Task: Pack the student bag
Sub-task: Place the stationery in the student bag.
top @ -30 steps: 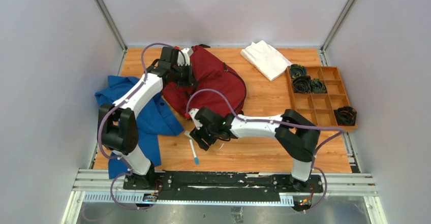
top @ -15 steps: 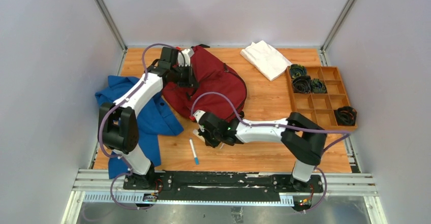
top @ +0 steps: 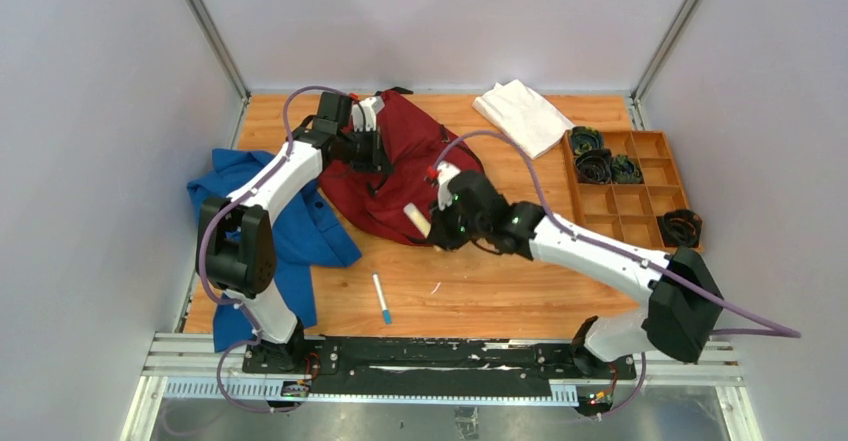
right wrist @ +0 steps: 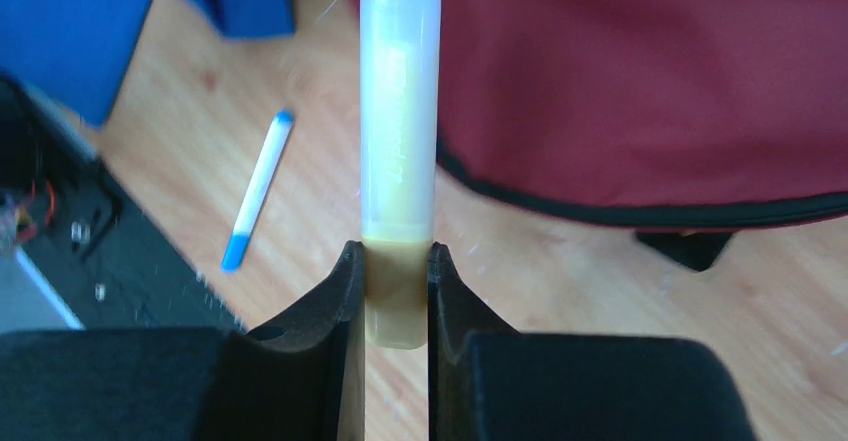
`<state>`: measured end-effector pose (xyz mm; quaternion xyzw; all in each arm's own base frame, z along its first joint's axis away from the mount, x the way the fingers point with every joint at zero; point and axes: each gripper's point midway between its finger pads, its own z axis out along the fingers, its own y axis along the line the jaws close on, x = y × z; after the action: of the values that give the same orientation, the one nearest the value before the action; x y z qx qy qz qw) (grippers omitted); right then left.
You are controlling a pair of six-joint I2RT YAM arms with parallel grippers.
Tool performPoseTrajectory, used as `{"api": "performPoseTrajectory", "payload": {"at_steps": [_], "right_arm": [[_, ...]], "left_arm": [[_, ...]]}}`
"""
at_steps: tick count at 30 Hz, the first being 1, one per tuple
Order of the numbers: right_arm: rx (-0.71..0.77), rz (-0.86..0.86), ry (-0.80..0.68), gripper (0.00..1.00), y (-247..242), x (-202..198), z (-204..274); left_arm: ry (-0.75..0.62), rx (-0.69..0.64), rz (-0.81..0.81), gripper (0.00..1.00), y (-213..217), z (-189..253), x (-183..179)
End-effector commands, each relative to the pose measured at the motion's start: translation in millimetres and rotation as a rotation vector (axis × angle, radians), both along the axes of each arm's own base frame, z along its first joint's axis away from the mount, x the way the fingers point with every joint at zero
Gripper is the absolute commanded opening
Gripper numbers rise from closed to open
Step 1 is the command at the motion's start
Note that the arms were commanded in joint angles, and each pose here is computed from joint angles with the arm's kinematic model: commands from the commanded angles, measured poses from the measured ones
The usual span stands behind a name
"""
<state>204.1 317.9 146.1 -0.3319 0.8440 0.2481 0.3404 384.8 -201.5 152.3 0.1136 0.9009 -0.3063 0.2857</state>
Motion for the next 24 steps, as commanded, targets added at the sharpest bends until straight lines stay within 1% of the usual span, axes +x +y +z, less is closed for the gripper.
{"api": "performPoseTrajectory", "payload": {"at_steps": [1,7,14,21,24], "right_arm": [[0.118,-0.057,0.173,0.00,4.7,25.5,15.6],[0.111,-0.110,0.236,0.00,19.9,64.4,21.0],[0.146,-0.190,0.325,0.00,42.7,101.2,19.7],[0.162,-0.245,0.347,0.00,59.6,131.8,11.7],[0.192,-0.285,0.370,0.00,64.7,149.3,10.5]], "left_arm": [[0.007,-0.040,-0.039,0.00,-7.1,13.2,-6.4],[-0.014,-0.042,-0.009,0.00,-4.2,21.7,-1.5],[-0.107,-0.050,0.042,0.00,2.9,49.5,8.3],[-0.142,-0.063,0.048,0.00,3.3,64.6,11.1],[-0.141,-0.071,0.040,0.00,1.8,65.6,9.4]]}}
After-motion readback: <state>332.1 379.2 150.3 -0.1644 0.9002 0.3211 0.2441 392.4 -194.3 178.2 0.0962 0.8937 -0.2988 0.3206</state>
